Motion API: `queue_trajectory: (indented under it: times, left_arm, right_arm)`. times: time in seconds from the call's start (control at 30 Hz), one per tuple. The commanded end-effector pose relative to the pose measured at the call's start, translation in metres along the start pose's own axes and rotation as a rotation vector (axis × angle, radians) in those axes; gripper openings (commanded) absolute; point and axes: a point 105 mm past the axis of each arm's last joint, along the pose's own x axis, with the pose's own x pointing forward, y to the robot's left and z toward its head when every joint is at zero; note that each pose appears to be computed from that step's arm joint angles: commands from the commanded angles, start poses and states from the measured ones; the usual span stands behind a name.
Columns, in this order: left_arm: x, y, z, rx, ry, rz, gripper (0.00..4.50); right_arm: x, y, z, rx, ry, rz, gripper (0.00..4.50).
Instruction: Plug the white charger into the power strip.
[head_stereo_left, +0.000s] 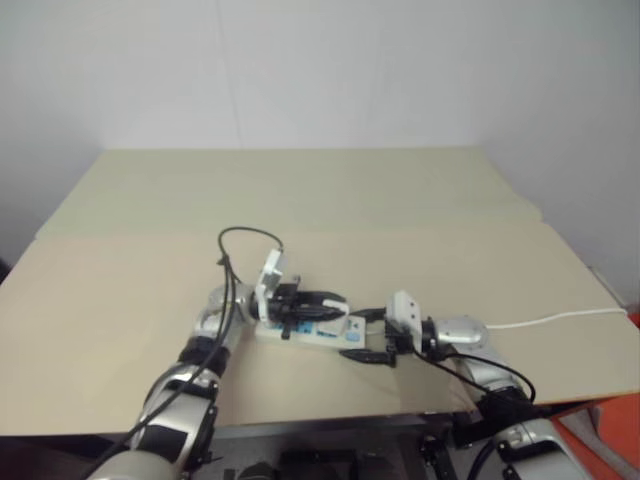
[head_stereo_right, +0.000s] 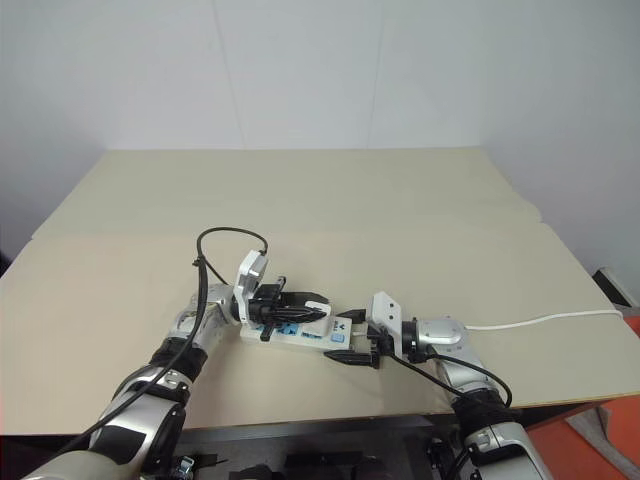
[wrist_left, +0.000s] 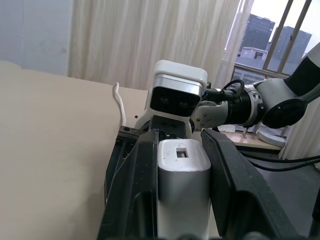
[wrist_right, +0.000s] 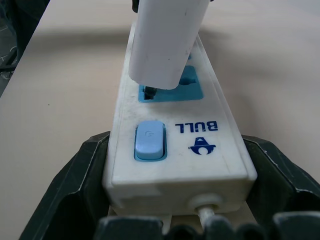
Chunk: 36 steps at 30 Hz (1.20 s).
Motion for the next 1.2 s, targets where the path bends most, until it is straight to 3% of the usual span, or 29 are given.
queue_trajectory:
  times: [0.03, 0.97, 1.2]
  left_arm:
    - [-0.001, 0.001, 0.002, 0.032, 0.027, -0.006, 1.0]
    - [-0.012, 0.008, -0.012, 0.039, 0.112, 0.03, 1.0]
    - [-0.028, 0.004, -0.017, 0.045, 0.161, 0.051, 1.0]
  right_arm:
    - [0.008, 0.011, -0.011, 0.014, 0.047, 0.047, 3.44]
    - [0.013, 0.011, -0.011, 0.007, 0.046, 0.051, 3.44]
    - [0.011, 0.011, -0.012, 0.006, 0.049, 0.045, 3.44]
